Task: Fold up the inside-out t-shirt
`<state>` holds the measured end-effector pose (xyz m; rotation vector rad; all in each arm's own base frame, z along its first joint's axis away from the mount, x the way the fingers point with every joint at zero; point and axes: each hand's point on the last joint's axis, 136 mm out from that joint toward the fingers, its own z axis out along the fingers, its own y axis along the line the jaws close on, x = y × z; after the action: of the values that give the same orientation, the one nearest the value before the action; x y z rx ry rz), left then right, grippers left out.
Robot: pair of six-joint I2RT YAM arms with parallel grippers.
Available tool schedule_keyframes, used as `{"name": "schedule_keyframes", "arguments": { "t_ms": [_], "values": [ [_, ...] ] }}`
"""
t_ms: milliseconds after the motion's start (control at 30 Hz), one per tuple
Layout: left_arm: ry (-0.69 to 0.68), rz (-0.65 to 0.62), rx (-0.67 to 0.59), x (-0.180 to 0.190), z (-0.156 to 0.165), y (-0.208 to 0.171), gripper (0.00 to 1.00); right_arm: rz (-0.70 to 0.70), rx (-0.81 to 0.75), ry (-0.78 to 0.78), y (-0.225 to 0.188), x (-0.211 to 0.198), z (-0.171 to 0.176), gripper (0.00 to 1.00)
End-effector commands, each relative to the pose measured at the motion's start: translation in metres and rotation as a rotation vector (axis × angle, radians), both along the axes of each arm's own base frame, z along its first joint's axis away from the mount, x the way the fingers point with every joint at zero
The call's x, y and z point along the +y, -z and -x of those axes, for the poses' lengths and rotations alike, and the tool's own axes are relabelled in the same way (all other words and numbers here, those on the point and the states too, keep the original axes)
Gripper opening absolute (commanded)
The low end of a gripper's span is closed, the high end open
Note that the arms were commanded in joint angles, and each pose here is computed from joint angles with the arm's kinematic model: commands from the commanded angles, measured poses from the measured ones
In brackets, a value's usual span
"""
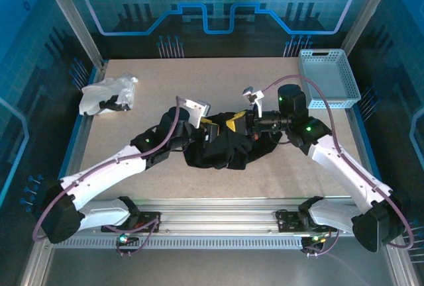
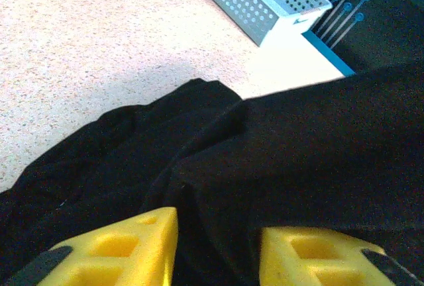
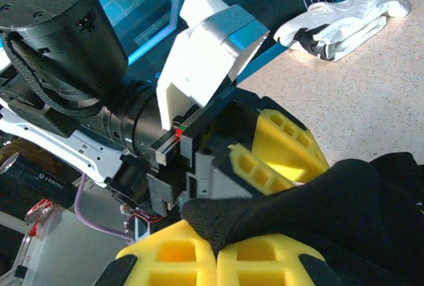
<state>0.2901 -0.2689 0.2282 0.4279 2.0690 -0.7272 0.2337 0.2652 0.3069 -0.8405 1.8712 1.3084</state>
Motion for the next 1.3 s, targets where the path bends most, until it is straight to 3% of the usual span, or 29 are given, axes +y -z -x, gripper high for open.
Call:
{"name": "schedule_keyframes", "arguments": {
  "t_ms": [0,200,367,600,733,867,967,1067,1267],
  "values": [
    [-0.099,-0.030,-0.011,0.014,-0.017,-0.006,0.26,0.004,-0.057,0.012,-0.011,-0.008,0.007,0.00],
    [-0.152,0.027,0.035,0.039,-0.024,-0.009,0.00,0.016,-0.120,0.090,-0.021,-0.027,0.005,0.00],
    [-0.070,0.126,0.070,0.037,-0.006,-0.027,0.00,0.058,-0.162,0.144,-0.019,-0.033,-0.001,0.00],
    [0.141,0.439,0.235,0.031,0.037,-0.066,0.00,0.267,-0.291,0.411,-0.008,-0.058,-0.030,0.00],
    [0.318,0.502,0.296,0.018,0.067,-0.084,0.00,0.372,-0.337,0.460,-0.004,-0.056,-0.040,0.00],
    [0.403,0.541,0.281,0.017,0.084,-0.097,0.00,0.506,-0.304,0.516,0.012,-0.063,-0.054,0.00],
    [0.383,0.553,0.244,0.023,0.085,-0.102,0.00,0.565,-0.289,0.525,0.019,-0.068,-0.056,0.00],
    [0.276,0.533,0.220,0.034,0.073,-0.097,0.00,0.558,-0.300,0.461,0.016,-0.063,-0.048,0.00],
    [0.009,0.350,0.187,0.065,0.044,-0.063,0.00,0.481,-0.282,0.289,0.005,-0.053,-0.023,0.00]
  ]
}}
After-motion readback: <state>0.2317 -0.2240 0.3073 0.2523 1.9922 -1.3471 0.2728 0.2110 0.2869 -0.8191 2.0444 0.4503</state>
